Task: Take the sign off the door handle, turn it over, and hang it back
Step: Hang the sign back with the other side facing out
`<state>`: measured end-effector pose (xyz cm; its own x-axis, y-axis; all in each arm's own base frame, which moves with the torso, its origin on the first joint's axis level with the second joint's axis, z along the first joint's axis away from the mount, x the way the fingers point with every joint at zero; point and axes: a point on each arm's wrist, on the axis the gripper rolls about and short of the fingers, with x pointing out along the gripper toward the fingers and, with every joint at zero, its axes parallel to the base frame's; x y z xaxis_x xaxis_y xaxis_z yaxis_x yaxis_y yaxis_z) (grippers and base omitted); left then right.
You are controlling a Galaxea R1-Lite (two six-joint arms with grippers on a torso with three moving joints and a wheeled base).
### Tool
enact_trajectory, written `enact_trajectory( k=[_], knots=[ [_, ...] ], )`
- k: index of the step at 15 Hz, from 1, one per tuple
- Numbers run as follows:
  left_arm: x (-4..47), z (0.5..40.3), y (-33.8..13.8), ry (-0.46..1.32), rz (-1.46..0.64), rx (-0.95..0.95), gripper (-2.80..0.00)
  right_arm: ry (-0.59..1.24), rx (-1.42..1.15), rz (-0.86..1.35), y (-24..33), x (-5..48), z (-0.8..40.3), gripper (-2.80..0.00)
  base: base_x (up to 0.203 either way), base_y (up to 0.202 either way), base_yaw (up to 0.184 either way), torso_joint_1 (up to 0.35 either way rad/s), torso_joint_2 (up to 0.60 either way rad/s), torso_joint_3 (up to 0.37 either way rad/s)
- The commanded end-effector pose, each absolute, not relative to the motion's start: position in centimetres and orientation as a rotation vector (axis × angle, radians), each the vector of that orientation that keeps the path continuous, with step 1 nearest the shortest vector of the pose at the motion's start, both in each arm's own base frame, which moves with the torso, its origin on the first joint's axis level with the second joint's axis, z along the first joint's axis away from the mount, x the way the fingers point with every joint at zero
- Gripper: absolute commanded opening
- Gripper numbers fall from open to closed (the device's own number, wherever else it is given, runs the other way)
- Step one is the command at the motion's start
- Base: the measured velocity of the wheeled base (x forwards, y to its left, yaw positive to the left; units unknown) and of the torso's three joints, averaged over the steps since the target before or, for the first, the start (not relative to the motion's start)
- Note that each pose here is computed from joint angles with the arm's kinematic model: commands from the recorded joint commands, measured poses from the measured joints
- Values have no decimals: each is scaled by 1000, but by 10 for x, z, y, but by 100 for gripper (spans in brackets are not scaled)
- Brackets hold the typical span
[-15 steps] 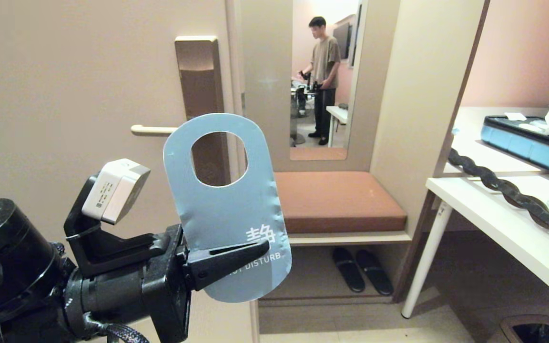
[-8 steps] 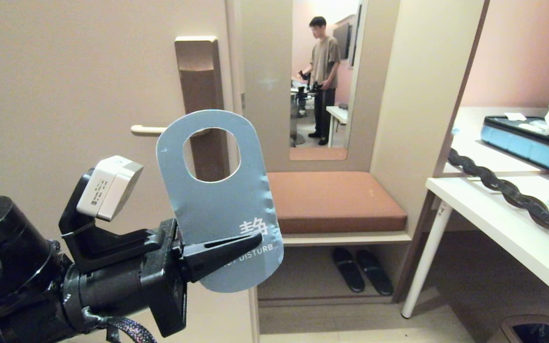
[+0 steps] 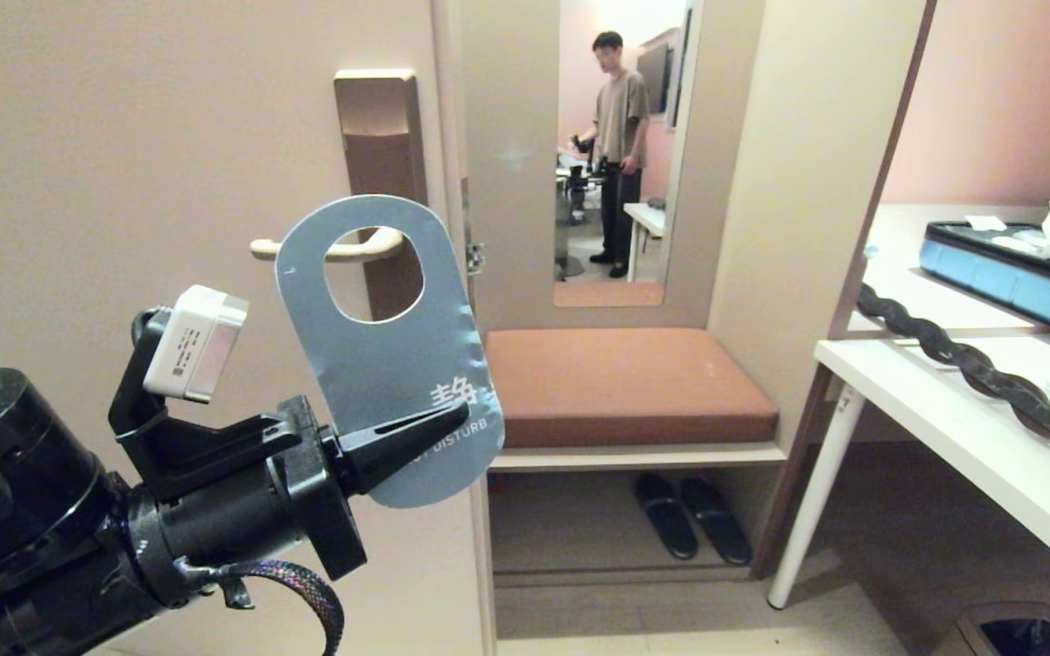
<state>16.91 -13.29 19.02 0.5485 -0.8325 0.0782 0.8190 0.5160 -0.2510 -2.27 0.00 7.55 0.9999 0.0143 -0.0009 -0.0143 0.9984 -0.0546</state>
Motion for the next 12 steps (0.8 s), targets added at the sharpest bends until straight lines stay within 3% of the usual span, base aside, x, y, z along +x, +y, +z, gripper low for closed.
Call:
enact_trajectory(
  k=[1,12],
  knots=[
    [170,191,-132,43,-952,-278,-280,0,-55,15,0,-23,75,-280,0,0,0,0,0,0],
    [194,188,-95,-20,-671,-170,-280,0,-55,15,0,-23,75,-280,0,0,0,0,0,0]
  ],
)
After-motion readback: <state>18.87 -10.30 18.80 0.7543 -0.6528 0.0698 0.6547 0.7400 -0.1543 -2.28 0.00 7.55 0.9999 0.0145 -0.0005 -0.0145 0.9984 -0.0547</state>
